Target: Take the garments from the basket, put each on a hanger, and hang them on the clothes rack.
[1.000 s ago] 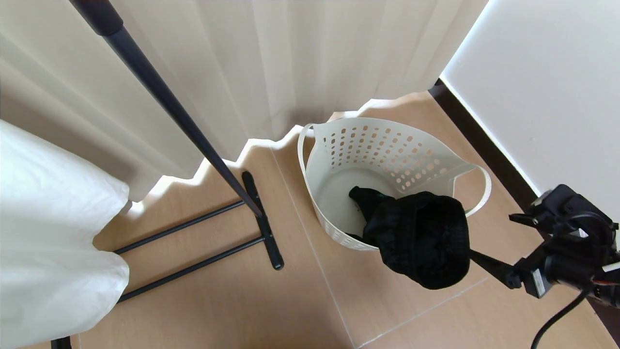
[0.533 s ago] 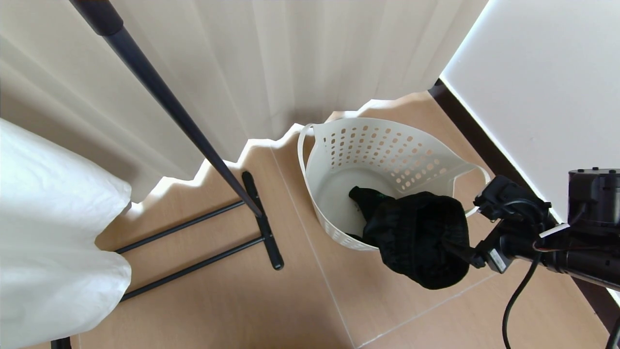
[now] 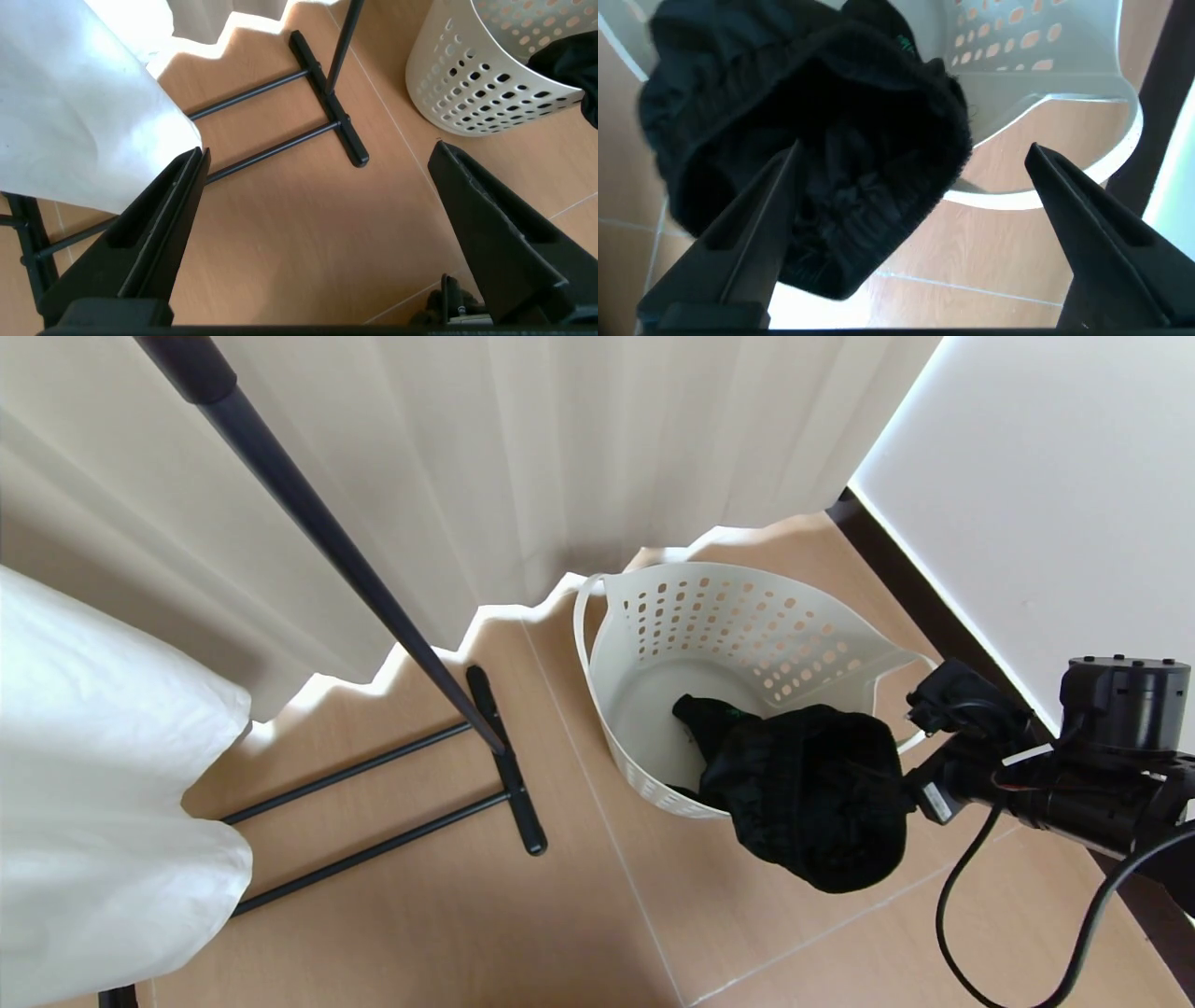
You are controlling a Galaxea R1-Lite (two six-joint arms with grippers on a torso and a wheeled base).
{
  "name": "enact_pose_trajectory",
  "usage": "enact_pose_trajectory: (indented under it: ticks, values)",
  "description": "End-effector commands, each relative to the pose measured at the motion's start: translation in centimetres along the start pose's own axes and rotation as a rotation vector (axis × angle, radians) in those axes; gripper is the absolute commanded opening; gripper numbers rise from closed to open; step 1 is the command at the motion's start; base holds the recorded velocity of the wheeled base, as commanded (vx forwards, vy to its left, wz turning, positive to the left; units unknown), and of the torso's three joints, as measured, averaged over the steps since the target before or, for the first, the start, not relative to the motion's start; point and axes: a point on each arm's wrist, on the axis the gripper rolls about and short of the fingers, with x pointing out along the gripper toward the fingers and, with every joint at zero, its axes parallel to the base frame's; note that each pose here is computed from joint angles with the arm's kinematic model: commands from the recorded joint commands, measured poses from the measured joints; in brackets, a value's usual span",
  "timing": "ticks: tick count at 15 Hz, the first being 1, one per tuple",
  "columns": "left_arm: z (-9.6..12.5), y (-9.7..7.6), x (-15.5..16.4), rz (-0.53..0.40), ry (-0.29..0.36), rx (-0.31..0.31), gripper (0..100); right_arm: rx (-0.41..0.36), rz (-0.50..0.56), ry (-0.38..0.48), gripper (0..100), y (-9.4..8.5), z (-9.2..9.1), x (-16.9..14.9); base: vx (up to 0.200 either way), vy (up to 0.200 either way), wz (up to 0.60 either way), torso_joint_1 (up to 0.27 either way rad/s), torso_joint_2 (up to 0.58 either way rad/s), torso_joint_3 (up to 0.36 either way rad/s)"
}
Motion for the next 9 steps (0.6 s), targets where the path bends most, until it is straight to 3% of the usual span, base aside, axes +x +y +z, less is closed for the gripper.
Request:
enact_pose_trajectory:
  ticks: [1,9]
  values:
    - [0.0,0.0,0.0,0.001,0.000,-0.001,100,0.015,-0.007,0.042,100,-0.3,-1.6,2.0,0.000,0.000,0.00,0.000,0.00,0.000]
    - [0.0,0.0,0.0,-0.001,0.000,-0.001,100,0.023,-0.025,0.027,100,-0.7,-1.8,3.9,0.000,0.000,0.00,0.000,0.00,0.000]
